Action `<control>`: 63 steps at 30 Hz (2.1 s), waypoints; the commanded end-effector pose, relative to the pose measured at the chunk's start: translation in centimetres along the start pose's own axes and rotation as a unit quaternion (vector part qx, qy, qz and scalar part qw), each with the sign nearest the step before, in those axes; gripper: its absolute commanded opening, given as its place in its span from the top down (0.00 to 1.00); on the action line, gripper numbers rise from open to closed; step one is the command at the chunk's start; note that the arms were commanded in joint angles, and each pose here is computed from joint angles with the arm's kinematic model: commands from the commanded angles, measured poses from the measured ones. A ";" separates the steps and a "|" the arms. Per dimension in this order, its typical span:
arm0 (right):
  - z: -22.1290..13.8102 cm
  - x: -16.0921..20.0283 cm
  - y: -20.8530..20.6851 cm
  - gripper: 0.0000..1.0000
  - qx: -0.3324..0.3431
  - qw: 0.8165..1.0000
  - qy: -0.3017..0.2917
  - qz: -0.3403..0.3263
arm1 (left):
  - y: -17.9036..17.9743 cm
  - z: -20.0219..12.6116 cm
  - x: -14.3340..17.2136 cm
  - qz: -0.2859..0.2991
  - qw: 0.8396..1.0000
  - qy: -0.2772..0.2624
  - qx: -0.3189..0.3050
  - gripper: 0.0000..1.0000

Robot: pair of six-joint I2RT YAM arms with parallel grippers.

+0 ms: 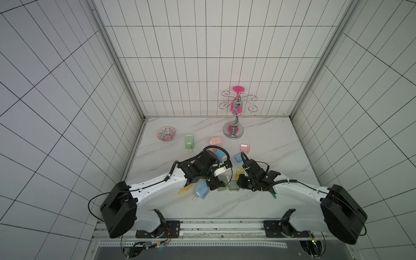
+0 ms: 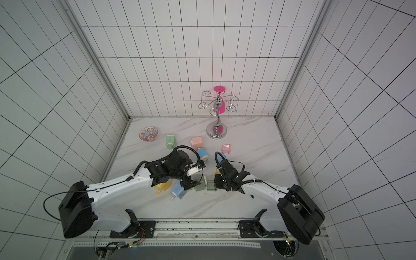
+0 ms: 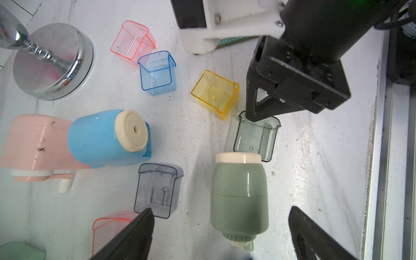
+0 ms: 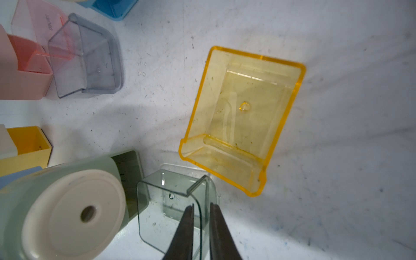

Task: Put the tray back into the pencil sharpener
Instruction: Close the container of the pencil sharpener.

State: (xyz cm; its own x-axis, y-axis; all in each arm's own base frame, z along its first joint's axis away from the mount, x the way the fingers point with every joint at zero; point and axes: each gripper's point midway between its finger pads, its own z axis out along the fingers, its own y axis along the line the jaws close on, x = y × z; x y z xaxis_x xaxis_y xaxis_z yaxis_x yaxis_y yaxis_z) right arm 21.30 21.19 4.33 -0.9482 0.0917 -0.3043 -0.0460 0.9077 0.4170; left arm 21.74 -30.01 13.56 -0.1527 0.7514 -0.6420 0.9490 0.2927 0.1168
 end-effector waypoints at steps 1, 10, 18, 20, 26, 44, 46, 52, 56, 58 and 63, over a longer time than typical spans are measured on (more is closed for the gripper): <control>-0.4 -0.7 0.3 0.84 0.015 1.000 -0.005 -0.013 | 0.1 -0.5 -0.4 0.002 1.000 -0.013 -0.007 0.06; -0.1 -0.5 0.1 0.85 0.036 0.999 0.007 -0.031 | 0.1 -0.8 -0.4 0.001 1.000 -0.015 -0.010 0.06; 0.2 -0.4 0.3 0.81 0.040 0.998 0.011 -0.037 | -0.1 -0.5 -0.2 0.002 1.000 -0.014 -0.004 0.06; 0.2 -0.4 0.2 0.82 0.041 0.998 0.011 -0.036 | -0.3 -0.2 -0.2 0.000 1.000 -0.011 0.003 0.06; 0.0 -0.6 1.0 0.78 0.023 0.999 0.008 -0.032 | -0.8 1.1 0.1 -0.017 1.000 0.005 0.026 0.05; 0.7 -0.4 0.6 0.77 0.030 0.999 0.011 -0.030 | -1.1 3.2 1.3 -0.029 0.998 0.034 0.043 0.06; 0.7 -0.4 0.6 0.75 0.029 0.999 0.011 -0.029 | -1.3 3.5 1.3 -0.031 0.998 0.036 0.051 0.07; 0.4 -0.3 0.5 0.72 0.026 0.999 0.008 -0.027 | -1.8 4.5 1.9 -0.036 0.996 0.051 0.068 0.13; 0.1 0.0 0.8 0.69 0.008 1.000 0.004 -0.021 | -2.1 4.9 2.3 -0.033 0.995 0.057 0.077 0.17; -0.1 0.0 0.8 0.68 0.002 1.000 -0.002 -0.016 | -2.2 5.1 2.7 -0.029 0.994 0.064 0.078 0.18; -0.7 -0.1 0.8 0.66 -0.007 1.000 -0.013 -0.013 | -2.5 5.5 3.2 -0.024 0.994 0.072 0.084 0.22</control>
State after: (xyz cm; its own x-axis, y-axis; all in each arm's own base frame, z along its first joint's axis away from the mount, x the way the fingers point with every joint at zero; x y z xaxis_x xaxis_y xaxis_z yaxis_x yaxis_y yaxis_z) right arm 21.62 22.04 5.54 -0.9375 0.0624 -0.3423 -0.0905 0.9062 0.4130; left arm 20.56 -30.95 6.86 -0.2557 0.8158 -0.5187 0.9614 0.2712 -0.0474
